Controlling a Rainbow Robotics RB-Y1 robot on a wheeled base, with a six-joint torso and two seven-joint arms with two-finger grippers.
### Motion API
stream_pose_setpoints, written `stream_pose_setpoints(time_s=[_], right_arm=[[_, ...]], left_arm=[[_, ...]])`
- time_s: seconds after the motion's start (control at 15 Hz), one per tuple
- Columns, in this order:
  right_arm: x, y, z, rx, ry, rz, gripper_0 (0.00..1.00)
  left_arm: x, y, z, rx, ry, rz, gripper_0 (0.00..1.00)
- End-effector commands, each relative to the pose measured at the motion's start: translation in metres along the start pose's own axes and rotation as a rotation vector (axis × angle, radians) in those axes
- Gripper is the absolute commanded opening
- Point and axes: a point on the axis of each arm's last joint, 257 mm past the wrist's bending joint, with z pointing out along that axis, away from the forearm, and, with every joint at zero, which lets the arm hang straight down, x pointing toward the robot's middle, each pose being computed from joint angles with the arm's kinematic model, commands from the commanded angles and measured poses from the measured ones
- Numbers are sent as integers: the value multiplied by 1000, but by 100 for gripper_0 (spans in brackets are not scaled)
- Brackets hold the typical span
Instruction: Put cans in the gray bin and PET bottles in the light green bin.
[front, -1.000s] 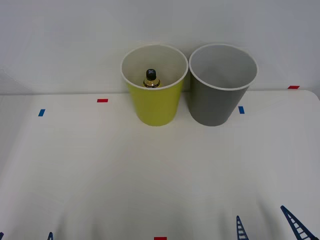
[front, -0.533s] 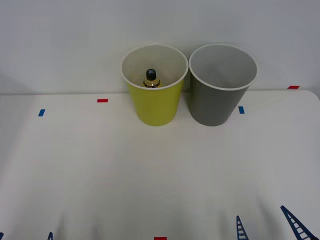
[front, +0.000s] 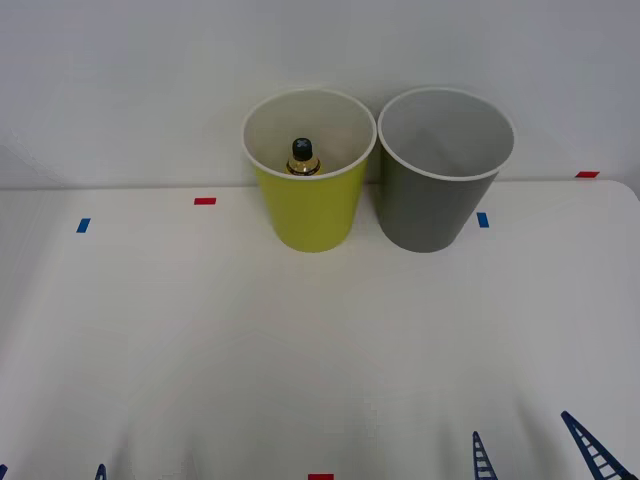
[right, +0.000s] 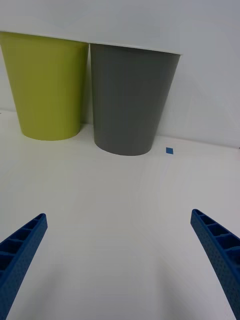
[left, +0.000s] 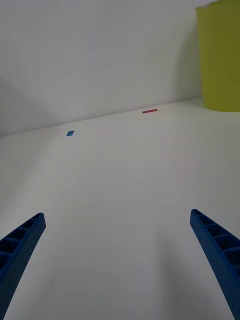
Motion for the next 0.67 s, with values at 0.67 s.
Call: stream_pose_setpoints(time_s=[0.67], right_arm=[[0, 0, 0, 0, 0, 0, 100]], left_arm=[[0, 0, 0, 0, 0, 0, 100]])
